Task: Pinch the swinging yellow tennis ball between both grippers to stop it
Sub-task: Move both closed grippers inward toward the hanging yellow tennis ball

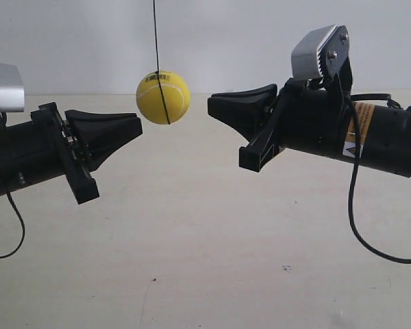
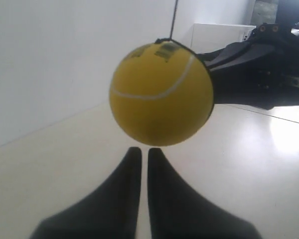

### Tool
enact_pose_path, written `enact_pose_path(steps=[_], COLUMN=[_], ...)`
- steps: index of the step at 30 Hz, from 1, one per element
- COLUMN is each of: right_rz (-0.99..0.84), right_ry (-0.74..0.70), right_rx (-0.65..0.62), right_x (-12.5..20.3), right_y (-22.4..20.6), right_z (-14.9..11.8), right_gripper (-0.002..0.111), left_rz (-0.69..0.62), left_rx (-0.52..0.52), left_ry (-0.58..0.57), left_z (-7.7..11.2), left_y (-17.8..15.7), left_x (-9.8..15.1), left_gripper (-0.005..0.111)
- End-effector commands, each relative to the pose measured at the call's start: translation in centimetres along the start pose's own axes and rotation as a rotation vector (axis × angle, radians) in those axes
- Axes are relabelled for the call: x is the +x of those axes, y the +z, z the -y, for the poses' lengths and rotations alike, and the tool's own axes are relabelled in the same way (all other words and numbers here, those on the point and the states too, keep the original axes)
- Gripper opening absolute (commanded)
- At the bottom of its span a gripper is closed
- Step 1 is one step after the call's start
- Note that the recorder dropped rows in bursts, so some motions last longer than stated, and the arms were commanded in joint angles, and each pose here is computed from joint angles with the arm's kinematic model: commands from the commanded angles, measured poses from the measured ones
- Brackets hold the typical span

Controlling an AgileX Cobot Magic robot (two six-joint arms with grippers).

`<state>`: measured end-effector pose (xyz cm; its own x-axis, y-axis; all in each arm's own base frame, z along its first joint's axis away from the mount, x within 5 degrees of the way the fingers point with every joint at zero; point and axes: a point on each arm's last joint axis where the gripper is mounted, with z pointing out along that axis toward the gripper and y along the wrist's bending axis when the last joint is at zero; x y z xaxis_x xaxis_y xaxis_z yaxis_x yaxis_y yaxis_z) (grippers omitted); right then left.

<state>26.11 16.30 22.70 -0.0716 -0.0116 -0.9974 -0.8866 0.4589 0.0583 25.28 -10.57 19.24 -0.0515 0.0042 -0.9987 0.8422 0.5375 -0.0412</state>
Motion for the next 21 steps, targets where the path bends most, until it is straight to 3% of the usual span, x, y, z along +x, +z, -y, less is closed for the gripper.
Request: enact_pose_path(steps=[1,21], right_rz=[0.006,0.044], right_ry=[-0.005,-0.006], right_rx=[-0.012,-0.062], right_x=[-0.09,-0.44], right_y=[0.06,0.04], right_z=[-0.05,-0.51], right_gripper=[0.0,0.0], left_rz=[0.015,0.023], left_rx=[0.006,0.0], left_ry=[-0.002,-0.002], left_z=[0.07,0.04], left_y=[0.21,0.25], left_x=[-0.19,-0.37], left_gripper=[0.005,0.005])
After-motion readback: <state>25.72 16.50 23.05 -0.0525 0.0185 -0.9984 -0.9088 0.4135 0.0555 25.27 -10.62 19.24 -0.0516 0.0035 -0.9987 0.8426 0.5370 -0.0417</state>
